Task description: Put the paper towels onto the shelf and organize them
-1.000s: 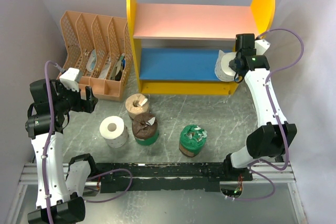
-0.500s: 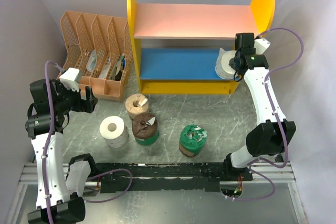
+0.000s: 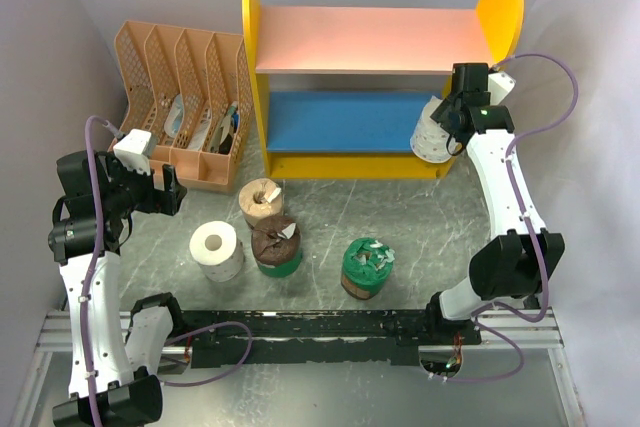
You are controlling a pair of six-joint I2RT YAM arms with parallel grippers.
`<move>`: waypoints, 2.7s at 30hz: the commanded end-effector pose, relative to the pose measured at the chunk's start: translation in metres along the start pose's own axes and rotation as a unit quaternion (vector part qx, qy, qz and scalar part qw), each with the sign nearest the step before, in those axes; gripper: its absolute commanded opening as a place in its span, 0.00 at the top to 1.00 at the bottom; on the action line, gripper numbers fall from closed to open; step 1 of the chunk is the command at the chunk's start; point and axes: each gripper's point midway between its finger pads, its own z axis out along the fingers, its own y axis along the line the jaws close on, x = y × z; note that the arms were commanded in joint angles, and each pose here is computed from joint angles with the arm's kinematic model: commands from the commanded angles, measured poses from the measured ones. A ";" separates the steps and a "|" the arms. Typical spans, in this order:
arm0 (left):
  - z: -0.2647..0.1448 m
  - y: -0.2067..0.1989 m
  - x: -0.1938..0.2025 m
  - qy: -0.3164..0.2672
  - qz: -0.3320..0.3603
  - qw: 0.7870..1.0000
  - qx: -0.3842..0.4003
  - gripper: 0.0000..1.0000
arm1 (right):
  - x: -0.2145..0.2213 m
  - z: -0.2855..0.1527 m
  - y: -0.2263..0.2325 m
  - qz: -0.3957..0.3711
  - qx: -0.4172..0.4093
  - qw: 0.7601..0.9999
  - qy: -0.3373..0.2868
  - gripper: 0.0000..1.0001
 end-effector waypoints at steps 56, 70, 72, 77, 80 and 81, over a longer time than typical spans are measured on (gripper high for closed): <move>-0.002 0.005 -0.005 -0.015 0.001 1.000 -0.015 0.01 | 0.096 -0.011 -0.013 -0.480 -0.261 0.833 -0.084 0.00; -0.001 0.007 -0.005 -0.016 0.002 1.000 -0.017 0.01 | 0.079 0.009 0.018 -0.450 -0.276 0.841 -0.116 0.00; -0.002 0.007 -0.005 -0.017 0.003 1.000 -0.018 0.01 | 0.078 0.011 0.022 -0.445 -0.279 0.842 -0.118 0.00; -0.001 0.006 -0.005 -0.016 0.002 1.000 -0.017 0.01 | 0.073 0.014 0.029 -0.439 -0.283 0.844 -0.123 0.00; -0.001 0.006 -0.005 -0.016 0.003 1.000 -0.017 0.01 | 0.072 0.007 0.031 -0.435 -0.291 0.845 -0.115 0.00; -0.001 0.006 -0.005 -0.016 0.002 1.000 -0.018 0.01 | 0.071 0.003 0.030 -0.434 -0.293 0.844 -0.115 0.00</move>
